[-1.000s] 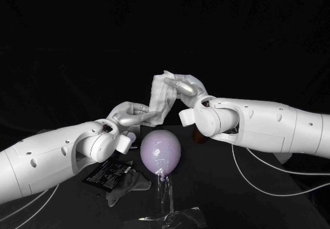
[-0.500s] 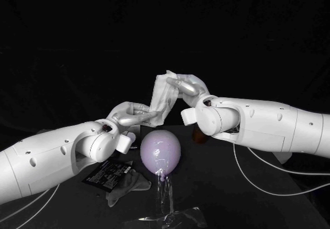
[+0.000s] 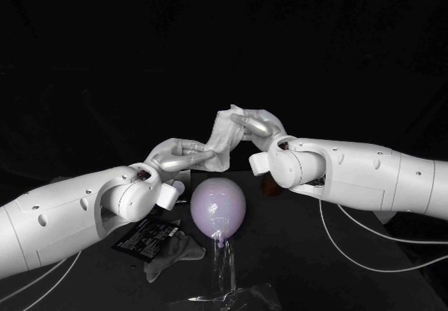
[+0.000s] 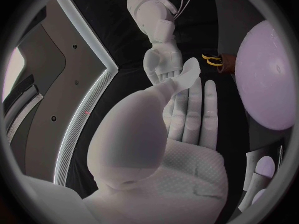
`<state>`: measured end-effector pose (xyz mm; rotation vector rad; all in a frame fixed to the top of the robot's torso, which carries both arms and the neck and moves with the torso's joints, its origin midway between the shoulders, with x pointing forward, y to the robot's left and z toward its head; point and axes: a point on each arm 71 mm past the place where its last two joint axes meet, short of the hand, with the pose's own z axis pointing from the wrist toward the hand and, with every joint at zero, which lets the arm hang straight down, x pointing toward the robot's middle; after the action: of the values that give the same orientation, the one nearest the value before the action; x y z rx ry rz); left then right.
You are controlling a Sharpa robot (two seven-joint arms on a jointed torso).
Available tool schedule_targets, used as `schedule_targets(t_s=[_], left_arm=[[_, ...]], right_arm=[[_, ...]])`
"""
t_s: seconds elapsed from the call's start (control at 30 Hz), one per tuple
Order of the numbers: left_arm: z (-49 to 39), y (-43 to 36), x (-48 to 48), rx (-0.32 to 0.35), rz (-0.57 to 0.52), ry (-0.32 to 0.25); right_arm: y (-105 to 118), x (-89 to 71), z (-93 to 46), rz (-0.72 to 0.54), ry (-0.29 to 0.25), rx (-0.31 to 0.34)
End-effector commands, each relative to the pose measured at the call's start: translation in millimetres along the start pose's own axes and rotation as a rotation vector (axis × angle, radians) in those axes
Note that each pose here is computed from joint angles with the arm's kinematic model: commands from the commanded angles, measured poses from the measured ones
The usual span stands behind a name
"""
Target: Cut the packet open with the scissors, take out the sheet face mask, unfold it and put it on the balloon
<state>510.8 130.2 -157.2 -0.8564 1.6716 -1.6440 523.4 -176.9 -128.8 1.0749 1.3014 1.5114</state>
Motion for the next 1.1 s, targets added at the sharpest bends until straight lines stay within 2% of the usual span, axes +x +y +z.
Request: schedule_targets(t_s=[0.03,0.3,0.5,0.87,1.1], left_arm=[[-0.1,-5.2,7.1,0.059,-0.049,0.076],[-0.8,-6.4,8.3,0.075,-0.052,0.104],[-2.0,-7.0,9.9,0.083,-0.072,0.147],[-2.8,-7.1,10.0,0.081,-0.129,0.163],[-3.0,-6.5,7.9,0.072,-0.169,0.150]], right_arm=[[-5,0.6,0.2,0.007,0.012,0.025],[-11,-1.1,1.1,0.008,0.006,0.044],[-15,-4.6,3.4,0.004,-0.001,0.069],[-27,-11.8,4.9,-0.037,-0.003,0.176],[-35,-16.3,2.9,-0.083,0.055,0.268]])
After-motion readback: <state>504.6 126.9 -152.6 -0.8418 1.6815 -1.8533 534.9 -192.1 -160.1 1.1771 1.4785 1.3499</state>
